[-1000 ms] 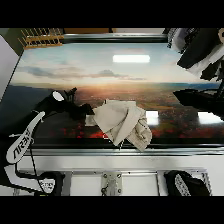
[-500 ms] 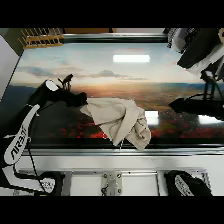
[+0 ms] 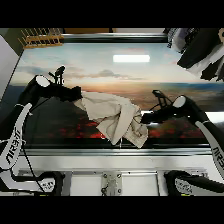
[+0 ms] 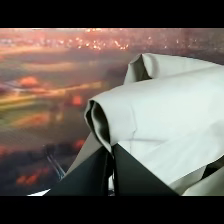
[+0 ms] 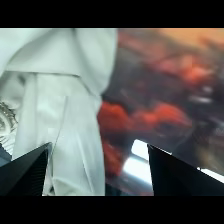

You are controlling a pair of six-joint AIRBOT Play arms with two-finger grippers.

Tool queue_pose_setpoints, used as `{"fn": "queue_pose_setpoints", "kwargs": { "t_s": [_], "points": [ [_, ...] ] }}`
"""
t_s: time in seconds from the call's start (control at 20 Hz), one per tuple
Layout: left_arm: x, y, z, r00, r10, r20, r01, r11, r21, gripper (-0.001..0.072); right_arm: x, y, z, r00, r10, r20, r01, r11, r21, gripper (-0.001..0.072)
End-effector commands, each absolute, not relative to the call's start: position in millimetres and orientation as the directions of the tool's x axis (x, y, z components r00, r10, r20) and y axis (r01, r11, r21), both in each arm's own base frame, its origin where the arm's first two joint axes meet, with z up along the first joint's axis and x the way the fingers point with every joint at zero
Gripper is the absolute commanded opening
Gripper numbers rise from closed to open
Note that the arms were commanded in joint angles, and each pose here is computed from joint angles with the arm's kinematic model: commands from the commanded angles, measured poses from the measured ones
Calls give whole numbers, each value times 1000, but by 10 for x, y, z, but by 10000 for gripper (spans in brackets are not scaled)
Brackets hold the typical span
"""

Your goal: Fold the clothes and pants, and hang the long-sleeved shirts on hangers.

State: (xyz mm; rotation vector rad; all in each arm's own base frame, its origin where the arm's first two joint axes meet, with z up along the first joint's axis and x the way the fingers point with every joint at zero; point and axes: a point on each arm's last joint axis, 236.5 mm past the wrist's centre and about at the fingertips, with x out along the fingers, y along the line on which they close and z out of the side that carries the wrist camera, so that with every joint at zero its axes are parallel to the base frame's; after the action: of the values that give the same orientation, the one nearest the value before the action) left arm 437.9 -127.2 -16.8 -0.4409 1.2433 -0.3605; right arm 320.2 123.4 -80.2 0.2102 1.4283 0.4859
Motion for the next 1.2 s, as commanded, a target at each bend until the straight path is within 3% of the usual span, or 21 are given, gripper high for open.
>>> {"fn": "queue_pose_setpoints", "kwargs": {
  "t_s": [0.0, 0.05, 0.1, 0.15, 0.2, 0.3, 0.4, 0.5, 0.6, 0.7, 0.85, 0.9, 0.95, 1.0, 1.15],
  "points": [
    [4379, -1258, -180, 288, -489, -823, 19, 862, -506, 6, 3093, 1590, -1069, -4, 440, -898, -271, 864, 424, 651],
    [4393, -1254, -179, 294, -488, -822, 18, 863, -506, 6, 3108, 1624, -1069, 5, 440, -898, -279, 863, 421, 644],
    [4401, -1254, -175, 298, -487, -821, 18, 863, -506, 6, 3122, 1630, -1066, 11, 440, -898, -281, 863, 419, 447],
    [4406, -1257, -166, 299, -489, -819, 18, 862, -507, 6, 3130, 1628, -1059, 15, 439, -898, -282, 864, 418, 92],
    [4422, -1262, -131, 303, -491, -817, 23, 861, -509, 6, 3156, 1616, -1025, 26, 440, -898, -284, 864, 415, 15],
    [4566, -1248, 132, 344, -496, -797, 58, 859, -509, 6, 3348, 1454, -750, 100, 390, -915, -351, 875, 335, 13],
    [4732, -1219, 551, 397, -504, -767, 111, 856, -505, 6, 3697, 1130, -62, 288, 271, -919, -416, 899, 135, 13],
    [4827, -1193, 951, 461, -504, -731, 157, 856, -492, 6, 3882, 868, 959, 521, 190, -832, -412, 910, -51, 13],
    [4882, -1111, 1196, 527, -476, -705, 175, 872, -457, 6, 3722, 842, 1781, 676, 211, -706, -384, 919, -93, 13],
    [4876, -1017, 1206, 540, -434, -721, 176, 896, -408, 6, 3310, 958, 1944, 669, 251, -700, -392, 919, -46, 12],
    [4817, -992, 976, 477, -425, -769, 162, 903, -398, 6, 2618, 1512, 1520, 484, 404, -776, -516, 848, 119, 22],
    [4792, -1000, 873, 447, -429, -785, 157, 902, -403, 6, 2434, 1694, 1363, 416, 454, -788, -555, 813, 175, 130],
    [4763, -1009, 759, 412, -433, -802, 150, 900, -409, 6, 2335, 1773, 1244, 375, 467, -801, -574, 795, 195, 396],
    [4747, -1015, 663, 385, -435, -814, 144, 899, -413, 6, 2324, 1766, 1176, 364, 456, -812, -571, 798, 192, 539],
    [4743, -1019, 483, 345, -437, -831, 129, 899, -419, 6, 2669, 1408, 1199, 491, 338, -803, -426, 897, 117, 529]
  ]
}}
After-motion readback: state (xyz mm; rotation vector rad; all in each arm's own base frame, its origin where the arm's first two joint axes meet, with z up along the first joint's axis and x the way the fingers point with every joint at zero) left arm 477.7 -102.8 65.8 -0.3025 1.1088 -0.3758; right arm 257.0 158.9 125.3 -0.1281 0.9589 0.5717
